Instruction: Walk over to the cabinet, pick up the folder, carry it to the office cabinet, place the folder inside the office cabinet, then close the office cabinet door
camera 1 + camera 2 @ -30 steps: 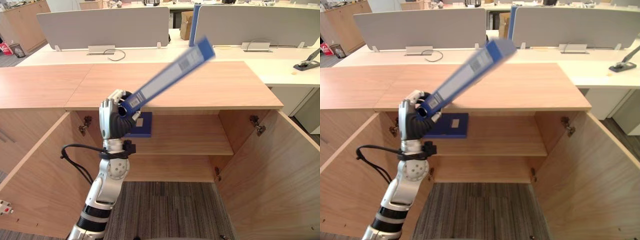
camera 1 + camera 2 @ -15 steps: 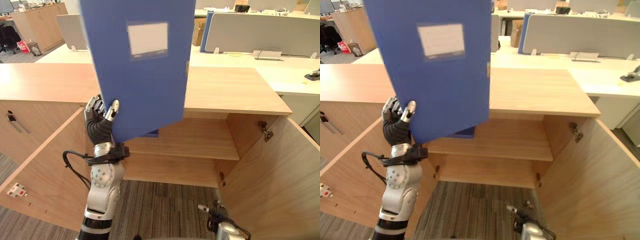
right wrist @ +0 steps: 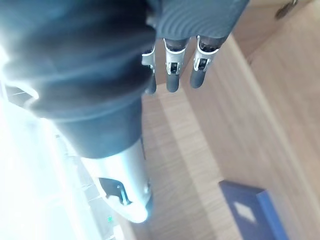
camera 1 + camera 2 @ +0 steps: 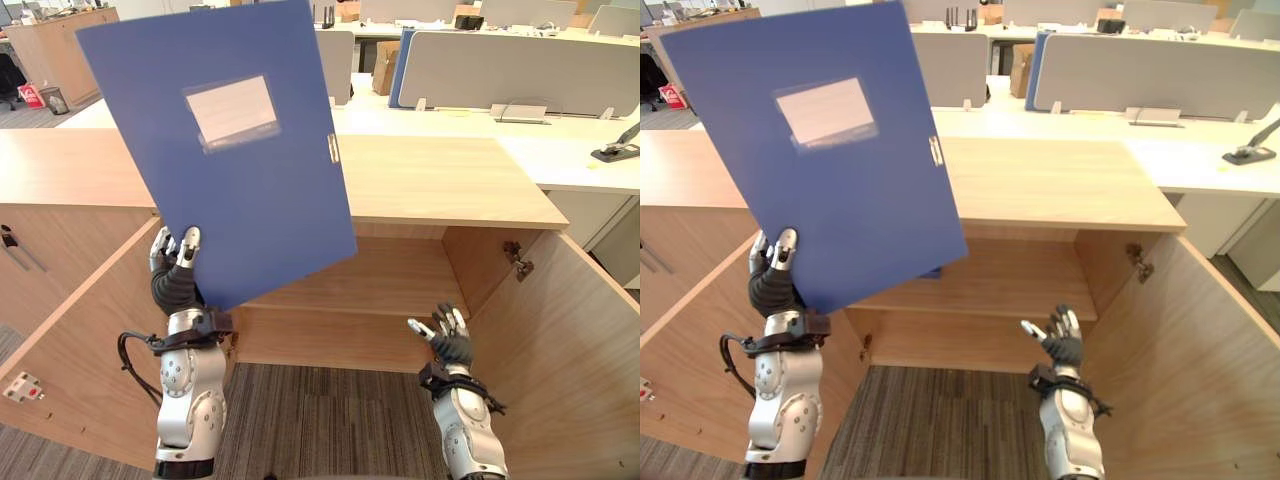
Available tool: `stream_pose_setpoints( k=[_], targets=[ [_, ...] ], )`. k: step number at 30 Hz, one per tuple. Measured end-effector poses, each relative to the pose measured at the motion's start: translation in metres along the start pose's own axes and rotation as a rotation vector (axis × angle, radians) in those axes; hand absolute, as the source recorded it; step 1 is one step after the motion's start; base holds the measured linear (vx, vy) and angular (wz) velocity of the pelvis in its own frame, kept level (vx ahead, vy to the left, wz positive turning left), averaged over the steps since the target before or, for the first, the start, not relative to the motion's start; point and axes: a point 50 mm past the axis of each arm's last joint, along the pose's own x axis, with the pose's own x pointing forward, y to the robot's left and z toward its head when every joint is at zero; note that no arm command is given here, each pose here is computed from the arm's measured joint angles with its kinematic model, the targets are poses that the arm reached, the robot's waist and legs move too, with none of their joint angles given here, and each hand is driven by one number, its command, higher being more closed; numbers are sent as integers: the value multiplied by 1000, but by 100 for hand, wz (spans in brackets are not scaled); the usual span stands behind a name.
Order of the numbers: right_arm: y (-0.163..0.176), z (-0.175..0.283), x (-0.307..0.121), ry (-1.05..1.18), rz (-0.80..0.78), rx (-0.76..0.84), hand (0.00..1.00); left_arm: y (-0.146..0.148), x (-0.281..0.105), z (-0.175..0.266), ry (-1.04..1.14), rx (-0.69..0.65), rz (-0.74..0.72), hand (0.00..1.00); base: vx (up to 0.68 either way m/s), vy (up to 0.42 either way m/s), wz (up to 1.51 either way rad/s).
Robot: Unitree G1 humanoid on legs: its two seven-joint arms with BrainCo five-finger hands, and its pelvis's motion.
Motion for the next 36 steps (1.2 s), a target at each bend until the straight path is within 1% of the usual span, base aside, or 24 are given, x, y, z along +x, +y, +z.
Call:
stream_pose_setpoints(
  k=[6, 12, 14, 20, 22, 24, 26, 28, 32, 36],
  targets=[
    [17, 41, 9, -160, 151, 22, 0, 7, -1, -8, 36, 41, 12, 100, 0, 0, -1],
    [44, 75, 26, -248, 370, 129, 0, 6, -3, -20, 96, 50, -14, 100, 0, 0, 0],
    [55, 88, 32, -286, 424, 103, 0, 2, -4, -22, 105, 51, -41, 100, 0, 0, 0],
    [70, 111, 40, -354, 493, 68, 0, -12, -9, -30, 136, 58, -116, 100, 0, 0, 0],
    [78, 110, 42, -338, 540, 32, 0, -15, -10, -34, 152, 51, -133, 100, 0, 0, 0],
    [89, 98, 55, -248, 590, 2, 0, -22, -14, -41, 185, 41, -164, 100, 0, 0, 4],
    [90, 89, 66, -173, 591, -12, 0, -26, -16, -48, 216, 34, -182, 100, 0, 0, 8],
    [91, 86, 73, -131, 595, -23, 0, -23, -17, -52, 238, 36, -170, 100, -19, -1, 9],
    [103, 85, 83, -89, 620, -74, 0, -17, -16, -51, 245, 46, -165, 100, -5, -5, 6],
    [112, 85, 89, -61, 639, -83, 0, -16, -15, -50, 250, 39, -159, 100, 0, 0, 0]
  ],
)
